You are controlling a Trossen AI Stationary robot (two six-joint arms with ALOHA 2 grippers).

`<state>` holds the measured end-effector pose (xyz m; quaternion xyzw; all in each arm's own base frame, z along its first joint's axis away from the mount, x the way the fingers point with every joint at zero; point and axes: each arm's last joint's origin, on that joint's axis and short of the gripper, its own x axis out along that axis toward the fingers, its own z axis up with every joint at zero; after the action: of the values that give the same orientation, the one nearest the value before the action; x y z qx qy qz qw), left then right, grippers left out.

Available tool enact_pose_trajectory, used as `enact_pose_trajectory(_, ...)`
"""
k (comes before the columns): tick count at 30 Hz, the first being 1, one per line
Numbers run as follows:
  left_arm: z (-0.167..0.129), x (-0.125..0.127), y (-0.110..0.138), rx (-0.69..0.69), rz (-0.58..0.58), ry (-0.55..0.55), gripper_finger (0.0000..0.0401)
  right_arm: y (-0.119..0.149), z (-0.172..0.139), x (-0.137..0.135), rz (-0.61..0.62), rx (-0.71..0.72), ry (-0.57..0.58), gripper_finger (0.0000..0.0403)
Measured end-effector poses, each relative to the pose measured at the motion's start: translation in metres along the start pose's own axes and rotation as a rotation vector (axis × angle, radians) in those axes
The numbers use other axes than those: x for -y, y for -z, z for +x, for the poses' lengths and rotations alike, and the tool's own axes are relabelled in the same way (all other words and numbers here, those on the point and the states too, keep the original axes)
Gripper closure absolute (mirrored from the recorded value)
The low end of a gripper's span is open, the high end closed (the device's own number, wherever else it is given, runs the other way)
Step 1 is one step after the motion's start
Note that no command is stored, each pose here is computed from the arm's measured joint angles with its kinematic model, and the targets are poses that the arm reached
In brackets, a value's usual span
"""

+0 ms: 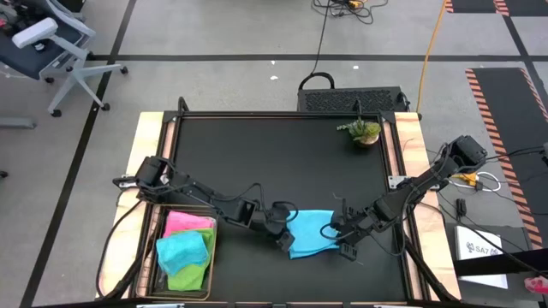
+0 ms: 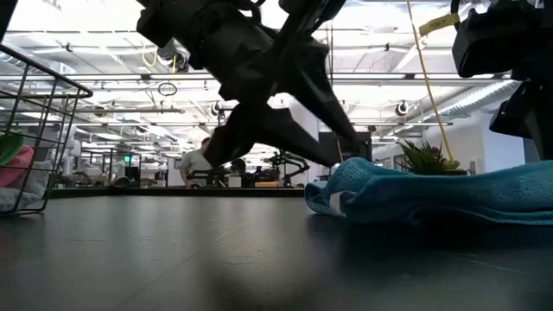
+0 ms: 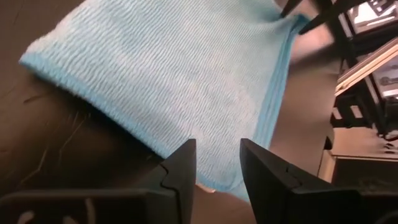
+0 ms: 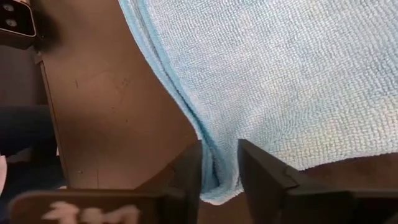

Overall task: Fold microfiber towels
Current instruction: Fold the blue microfiber cloth

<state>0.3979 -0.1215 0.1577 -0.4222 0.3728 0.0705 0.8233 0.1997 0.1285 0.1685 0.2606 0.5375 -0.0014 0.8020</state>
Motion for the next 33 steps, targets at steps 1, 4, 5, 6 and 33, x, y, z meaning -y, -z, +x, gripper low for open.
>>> enact_pose_trajectory(1, 0.0, 0.0, -0.001, 0.006, 0.002, 0.006, 0.0275, 0.0, 0.0, 0.0, -0.002, 0.001, -0.002, 0.0299)
enact_pose_trajectory(4, 0.0, 0.001, -0.004, 0.023, 0.01, 0.021, 0.0275, -0.001, -0.002, -0.002, -0.002, 0.004, -0.038, 0.0272)
enact_pose_trajectory(5, 0.0, 0.001, -0.006, 0.03, 0.014, 0.026, 0.0275, -0.003, -0.004, -0.003, 0.002, 0.008, -0.05, 0.0265)
enact_pose_trajectory(6, 0.0, 0.001, -0.007, 0.037, 0.018, 0.032, 0.0275, -0.004, -0.006, -0.003, 0.005, 0.016, -0.061, 0.026)
enact_pose_trajectory(33, -0.001, -0.019, -0.03, 0.093, 0.088, -0.08, 0.0274, -0.014, 0.017, 0.067, -0.027, 0.052, 0.288, 0.0257)
